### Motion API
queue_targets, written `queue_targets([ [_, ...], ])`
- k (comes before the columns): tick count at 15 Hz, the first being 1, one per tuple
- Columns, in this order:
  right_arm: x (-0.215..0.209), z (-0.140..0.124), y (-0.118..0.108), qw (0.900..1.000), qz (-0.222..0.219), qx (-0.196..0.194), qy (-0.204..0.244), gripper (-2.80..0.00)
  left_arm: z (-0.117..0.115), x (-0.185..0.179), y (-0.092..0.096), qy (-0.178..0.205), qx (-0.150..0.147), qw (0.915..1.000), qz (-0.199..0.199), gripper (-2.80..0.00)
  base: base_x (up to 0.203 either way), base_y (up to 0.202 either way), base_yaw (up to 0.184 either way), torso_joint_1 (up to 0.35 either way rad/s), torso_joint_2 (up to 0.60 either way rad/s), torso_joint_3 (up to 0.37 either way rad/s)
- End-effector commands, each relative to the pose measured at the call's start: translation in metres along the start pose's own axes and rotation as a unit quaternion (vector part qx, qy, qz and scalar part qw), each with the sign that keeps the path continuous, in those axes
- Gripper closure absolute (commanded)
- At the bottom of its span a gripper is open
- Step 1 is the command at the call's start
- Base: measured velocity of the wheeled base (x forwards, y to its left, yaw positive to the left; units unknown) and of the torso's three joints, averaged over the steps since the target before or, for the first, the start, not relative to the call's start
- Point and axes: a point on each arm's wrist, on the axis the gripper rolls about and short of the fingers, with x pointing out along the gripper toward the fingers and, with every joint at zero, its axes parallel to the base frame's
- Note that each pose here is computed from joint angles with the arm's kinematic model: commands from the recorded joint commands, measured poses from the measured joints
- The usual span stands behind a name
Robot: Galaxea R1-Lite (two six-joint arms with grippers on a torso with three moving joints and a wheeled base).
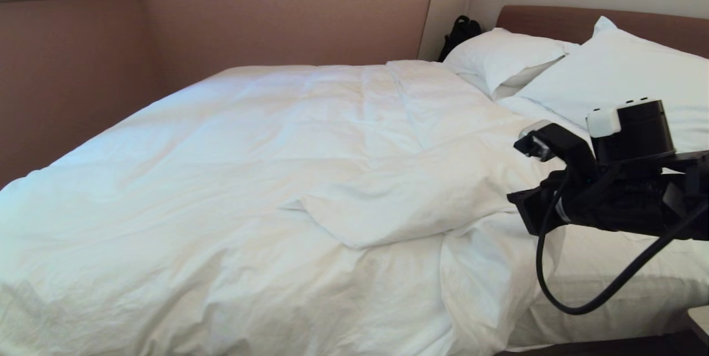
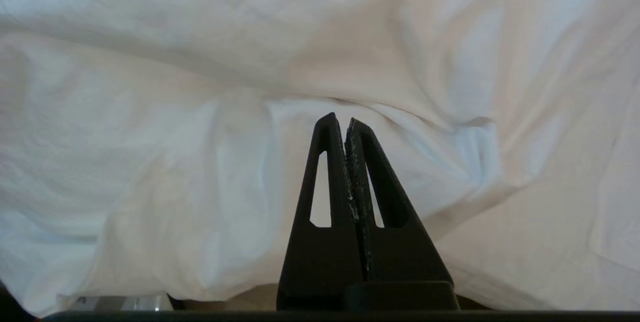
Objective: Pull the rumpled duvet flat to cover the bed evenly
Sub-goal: Flatten the corners of the folded blanket
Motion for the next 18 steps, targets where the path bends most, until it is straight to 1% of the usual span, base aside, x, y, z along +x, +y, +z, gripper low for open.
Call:
queue_targets([
  [1, 0.023, -0.001, 0.011, 1.000, 0.013, -0.007, -0.003, 0.00, 0.000, 0.000, 0.000, 0.000, 0.000, 1.0000, 0.000, 0.00, 0.000, 0.000, 0.000, 0.000, 0.00, 0.000],
  [3, 0.028, -0.001, 0.014, 1.000, 0.014, -0.009, -0.005, 0.00, 0.000, 0.000, 0.000, 0.000, 0.000, 1.0000, 0.000, 0.00, 0.000, 0.000, 0.000, 0.000, 0.00, 0.000],
  [5, 0.053, -0.009, 0.023, 0.999, 0.018, -0.016, 0.022, 0.00, 0.000, 0.000, 0.000, 0.000, 0.000, 1.0000, 0.000, 0.00, 0.000, 0.000, 0.000, 0.000, 0.00, 0.000],
  [6, 0.061, -0.012, 0.025, 0.999, 0.011, -0.019, 0.031, 0.00, 0.000, 0.000, 0.000, 0.000, 0.000, 1.0000, 0.000, 0.00, 0.000, 0.000, 0.000, 0.000, 0.00, 0.000],
  [7, 0.062, -0.013, 0.027, 0.999, 0.007, -0.027, 0.034, 0.00, 0.000, 0.000, 0.000, 0.000, 0.000, 1.0000, 0.000, 0.00, 0.000, 0.000, 0.000, 0.000, 0.00, 0.000],
  [11, 0.056, -0.014, 0.036, 0.998, 0.017, -0.043, 0.034, 0.00, 0.000, 0.000, 0.000, 0.000, 0.000, 1.0000, 0.000, 0.00, 0.000, 0.000, 0.000, 0.000, 0.00, 0.000],
  [12, 0.056, -0.014, 0.038, 0.998, 0.009, -0.045, 0.035, 0.00, 0.000, 0.000, 0.000, 0.000, 0.000, 1.0000, 0.000, 0.00, 0.000, 0.000, 0.000, 0.000, 0.00, 0.000],
  [13, 0.055, -0.014, 0.041, 0.998, -0.004, -0.049, 0.037, -2.80, 0.000, 0.000, 0.000, 0.000, 0.000, 1.0000, 0.000, 0.00, 0.000, 0.000, 0.000, 0.000, 0.00, 0.000],
  [15, 0.052, -0.014, 0.043, 0.997, -0.015, -0.056, 0.044, -2.80, 0.000, 0.000, 0.000, 0.000, 0.000, 1.0000, 0.000, 0.00, 0.000, 0.000, 0.000, 0.000, 0.00, 0.000],
  [18, 0.044, -0.012, 0.055, 0.995, -0.031, -0.073, 0.062, -2.80, 0.000, 0.000, 0.000, 0.000, 0.000, 1.0000, 0.000, 0.00, 0.000, 0.000, 0.000, 0.000, 0.00, 0.000],
])
